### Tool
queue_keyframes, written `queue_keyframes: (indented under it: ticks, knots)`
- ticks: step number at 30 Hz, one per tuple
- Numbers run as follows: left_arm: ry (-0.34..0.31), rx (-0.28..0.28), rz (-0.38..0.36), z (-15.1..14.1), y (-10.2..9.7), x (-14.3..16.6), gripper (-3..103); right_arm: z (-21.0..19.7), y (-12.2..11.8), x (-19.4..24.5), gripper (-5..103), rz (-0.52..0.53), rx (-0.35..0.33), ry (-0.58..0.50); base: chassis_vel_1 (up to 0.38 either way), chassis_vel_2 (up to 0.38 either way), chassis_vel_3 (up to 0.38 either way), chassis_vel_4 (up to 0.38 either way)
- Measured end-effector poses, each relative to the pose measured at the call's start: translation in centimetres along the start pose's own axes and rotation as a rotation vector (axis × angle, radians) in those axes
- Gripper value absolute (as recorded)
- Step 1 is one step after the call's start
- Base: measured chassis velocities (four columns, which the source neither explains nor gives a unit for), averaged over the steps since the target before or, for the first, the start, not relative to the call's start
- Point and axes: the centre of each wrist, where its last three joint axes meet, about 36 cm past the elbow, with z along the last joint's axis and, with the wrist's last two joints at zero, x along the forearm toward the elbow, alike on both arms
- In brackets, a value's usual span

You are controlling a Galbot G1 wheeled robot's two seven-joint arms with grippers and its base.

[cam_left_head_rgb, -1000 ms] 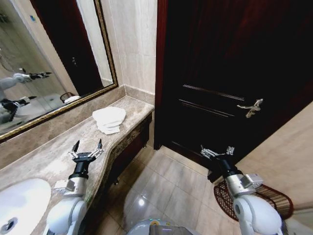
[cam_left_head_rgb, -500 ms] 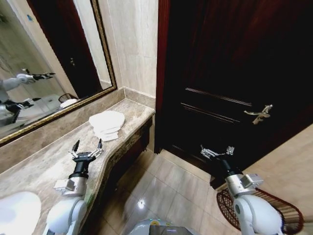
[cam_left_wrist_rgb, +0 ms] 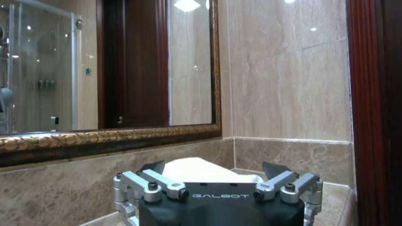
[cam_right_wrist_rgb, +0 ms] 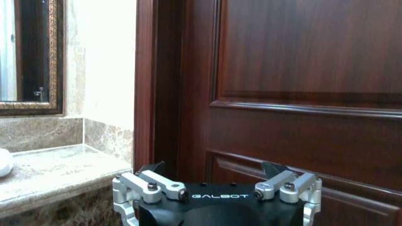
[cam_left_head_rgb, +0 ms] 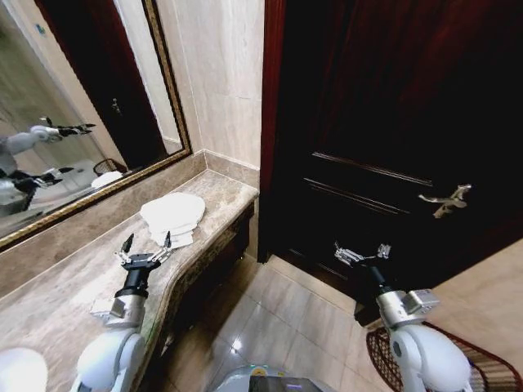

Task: Discard the used towel into the hamper.

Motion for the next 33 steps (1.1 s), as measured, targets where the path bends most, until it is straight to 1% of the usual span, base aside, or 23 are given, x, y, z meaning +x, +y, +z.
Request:
queue_keyframes:
  ticks: [4, 7, 11, 14, 22, 26, 33]
  knots:
    - [0.012, 0.0, -0.002, -0.1, 0.0, -0.1, 100, -0.1, 0.1, -0.2, 100, 0.008, 0.02, -0.003, -0.073, 0.07, 0.077, -0.063]
    - [0.023, 0.004, -0.007, -0.2, -0.1, -0.3, 100, -0.2, 0.2, -0.4, 100, 0.018, 0.02, -0.001, 0.0, 0.0, 0.0, 0.0]
    - [0.058, 0.043, -0.019, -0.8, -0.6, -0.8, 100, 0.0, 0.1, -0.5, 100, 0.019, 0.019, 0.006, 0.0, 0.0, 0.0, 0.0]
    - [0.064, 0.049, -0.027, -1.0, -0.9, -1.3, 100, 0.3, 0.0, -0.5, 100, 0.019, 0.014, 0.011, 0.0, 0.0, 0.0, 0.0]
    - [0.082, 0.041, -0.042, -1.7, -1.1, -2.8, 100, 0.6, -0.1, -0.8, 100, 0.019, -0.005, 0.013, 0.0, 0.0, 0.0, 0.0]
    - [0.097, 0.034, -0.056, -1.7, -1.0, -3.5, 100, 0.2, 0.1, -0.9, 100, 0.014, -0.034, 0.014, 0.0, 0.0, 0.0, 0.0]
    - [0.098, 0.035, -0.057, -2.4, -0.9, -5.1, 100, -0.3, 0.1, -1.1, 100, 0.008, -0.052, 0.009, 0.0, 0.0, 0.0, 0.0]
